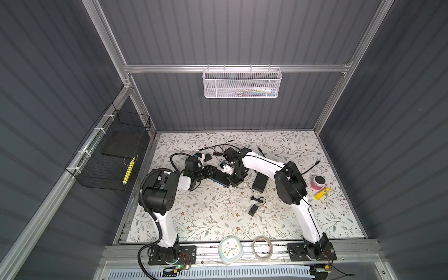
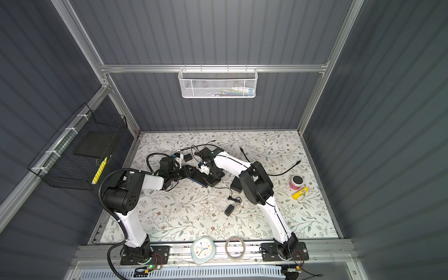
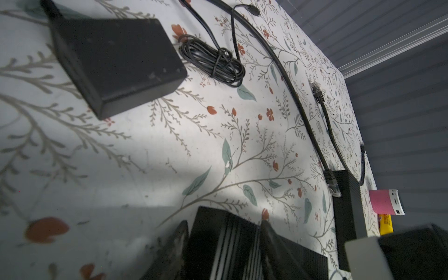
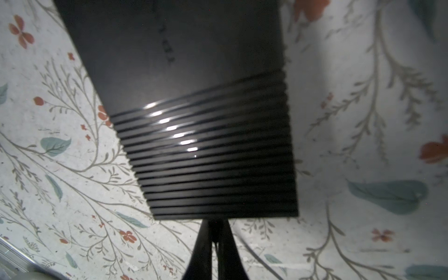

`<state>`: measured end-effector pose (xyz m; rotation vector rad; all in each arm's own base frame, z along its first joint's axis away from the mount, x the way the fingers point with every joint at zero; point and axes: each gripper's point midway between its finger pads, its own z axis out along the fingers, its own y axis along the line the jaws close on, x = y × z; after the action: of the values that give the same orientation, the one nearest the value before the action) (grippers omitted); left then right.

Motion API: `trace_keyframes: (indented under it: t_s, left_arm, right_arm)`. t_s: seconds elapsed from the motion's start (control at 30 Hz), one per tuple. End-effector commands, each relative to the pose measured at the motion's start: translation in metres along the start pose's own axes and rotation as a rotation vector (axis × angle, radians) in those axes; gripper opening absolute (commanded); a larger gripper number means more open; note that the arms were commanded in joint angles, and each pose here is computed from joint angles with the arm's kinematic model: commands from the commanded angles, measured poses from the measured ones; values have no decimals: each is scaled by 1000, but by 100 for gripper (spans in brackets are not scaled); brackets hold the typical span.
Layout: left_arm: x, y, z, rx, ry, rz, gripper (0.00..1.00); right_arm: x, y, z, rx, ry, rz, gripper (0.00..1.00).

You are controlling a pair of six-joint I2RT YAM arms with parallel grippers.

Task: Insert the plug into the switch port

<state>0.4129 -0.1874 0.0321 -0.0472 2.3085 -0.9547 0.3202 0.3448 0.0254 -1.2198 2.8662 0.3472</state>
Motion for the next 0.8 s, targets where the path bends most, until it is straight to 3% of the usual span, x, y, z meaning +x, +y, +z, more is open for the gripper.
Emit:
trace_keyframes:
  t_s: [0.0,0.77]
  left_arm:
    - [162,3,-4,-28,516,-256,48]
    - [170,2,-2,-18,525,-260,48]
  right_arm:
    - [-127,40,-35,-110,-504,-134,0]
    - [-151,45,-54,-130,-577,-88,0]
